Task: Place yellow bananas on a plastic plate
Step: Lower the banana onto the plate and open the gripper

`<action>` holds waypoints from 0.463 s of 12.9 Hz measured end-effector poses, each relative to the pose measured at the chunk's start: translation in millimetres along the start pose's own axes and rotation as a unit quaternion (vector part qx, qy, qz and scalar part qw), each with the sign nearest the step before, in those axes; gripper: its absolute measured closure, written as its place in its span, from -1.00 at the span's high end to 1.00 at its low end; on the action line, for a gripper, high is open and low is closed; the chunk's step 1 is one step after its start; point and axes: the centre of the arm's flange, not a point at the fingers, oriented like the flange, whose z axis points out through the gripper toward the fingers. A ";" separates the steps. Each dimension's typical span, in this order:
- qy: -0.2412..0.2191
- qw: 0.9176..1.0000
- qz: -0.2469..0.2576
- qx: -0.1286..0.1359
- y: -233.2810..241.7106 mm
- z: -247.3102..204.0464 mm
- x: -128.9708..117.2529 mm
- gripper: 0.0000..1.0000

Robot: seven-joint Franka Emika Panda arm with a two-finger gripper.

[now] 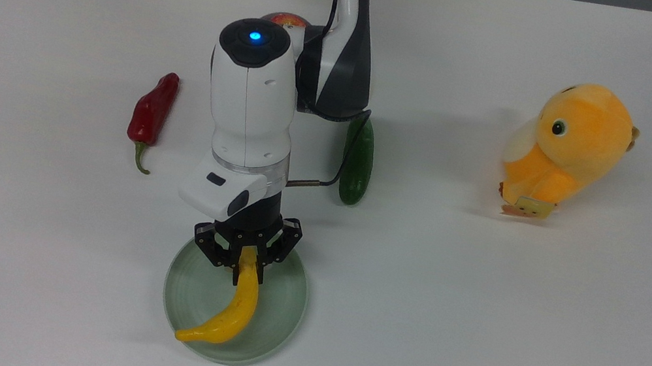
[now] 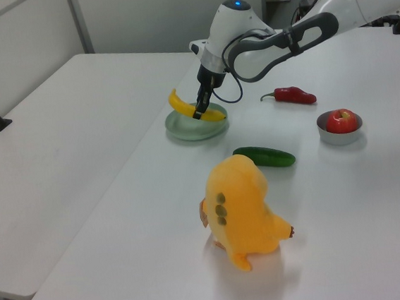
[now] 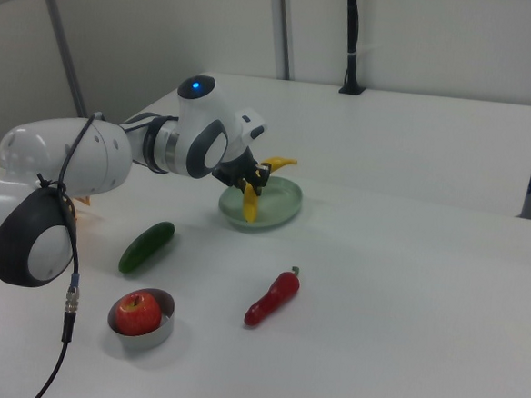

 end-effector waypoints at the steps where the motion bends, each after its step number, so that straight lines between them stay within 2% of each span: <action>1: -0.001 1.000 0.000 0.000 -0.6 2.9 -1.2 -0.42; 4: -0.004 1.000 -0.004 0.004 -9.5 9.1 -2.0 -0.22; 6: 0.000 1.000 0.001 0.003 -10.1 10.5 -1.9 0.32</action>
